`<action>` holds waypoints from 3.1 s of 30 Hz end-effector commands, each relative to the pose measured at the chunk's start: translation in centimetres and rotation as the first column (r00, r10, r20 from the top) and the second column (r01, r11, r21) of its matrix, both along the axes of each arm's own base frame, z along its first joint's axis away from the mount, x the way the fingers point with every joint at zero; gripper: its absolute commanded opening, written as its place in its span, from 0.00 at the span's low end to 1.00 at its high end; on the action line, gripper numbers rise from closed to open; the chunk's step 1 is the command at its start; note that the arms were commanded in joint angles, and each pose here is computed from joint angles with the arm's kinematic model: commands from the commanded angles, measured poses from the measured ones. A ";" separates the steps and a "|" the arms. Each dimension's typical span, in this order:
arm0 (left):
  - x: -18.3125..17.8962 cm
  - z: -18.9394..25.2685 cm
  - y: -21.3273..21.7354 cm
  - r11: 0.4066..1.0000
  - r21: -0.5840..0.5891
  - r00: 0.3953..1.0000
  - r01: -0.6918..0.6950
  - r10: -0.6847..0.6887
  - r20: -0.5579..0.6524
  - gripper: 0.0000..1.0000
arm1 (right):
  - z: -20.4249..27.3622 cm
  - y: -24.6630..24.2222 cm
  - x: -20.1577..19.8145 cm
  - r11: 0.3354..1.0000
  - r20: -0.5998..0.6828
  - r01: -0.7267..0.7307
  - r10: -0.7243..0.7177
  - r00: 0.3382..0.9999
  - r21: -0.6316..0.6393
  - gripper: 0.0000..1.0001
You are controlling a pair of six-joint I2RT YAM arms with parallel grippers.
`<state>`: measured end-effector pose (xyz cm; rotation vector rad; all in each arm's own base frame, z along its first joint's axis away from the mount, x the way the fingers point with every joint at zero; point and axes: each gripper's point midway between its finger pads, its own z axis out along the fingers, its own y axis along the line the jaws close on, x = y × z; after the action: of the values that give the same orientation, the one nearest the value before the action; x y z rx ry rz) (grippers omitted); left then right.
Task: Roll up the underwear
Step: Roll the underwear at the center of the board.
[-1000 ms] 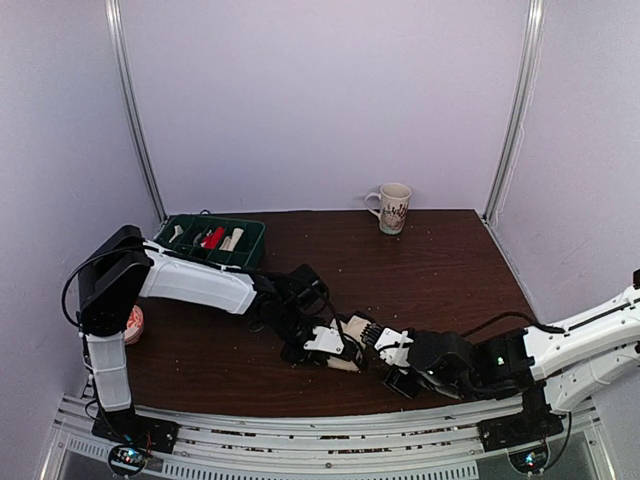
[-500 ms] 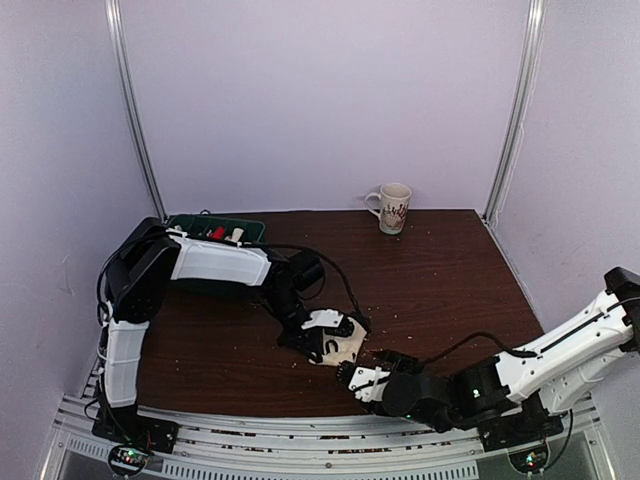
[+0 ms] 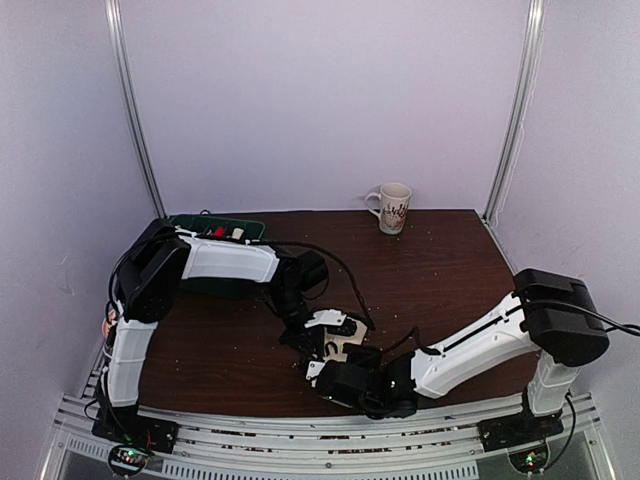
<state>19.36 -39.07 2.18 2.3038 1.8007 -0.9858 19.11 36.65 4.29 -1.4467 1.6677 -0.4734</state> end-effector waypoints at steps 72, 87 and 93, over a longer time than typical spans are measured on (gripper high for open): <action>-2.3 0.7 2.3 0.932 -0.241 0.555 0.271 0.054 0.830 0.41 | -5.2 1.4 -2.8 0.937 -0.916 0.271 0.106 0.386 0.222 0.01; -4.7 -3.3 1.6 0.965 -0.134 0.773 0.224 -0.093 0.627 0.00 | -1.7 -1.1 -0.4 0.914 -0.826 0.293 0.074 0.558 0.279 0.34; -4.5 -3.2 1.2 0.985 -0.108 0.921 0.137 -0.086 0.380 0.00 | 2.5 -4.3 1.0 0.867 -0.694 0.332 0.021 0.719 0.370 0.50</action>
<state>17.58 -41.29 2.07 2.1890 1.1458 -0.3219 17.92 35.09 4.47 -1.3003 2.3608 0.6394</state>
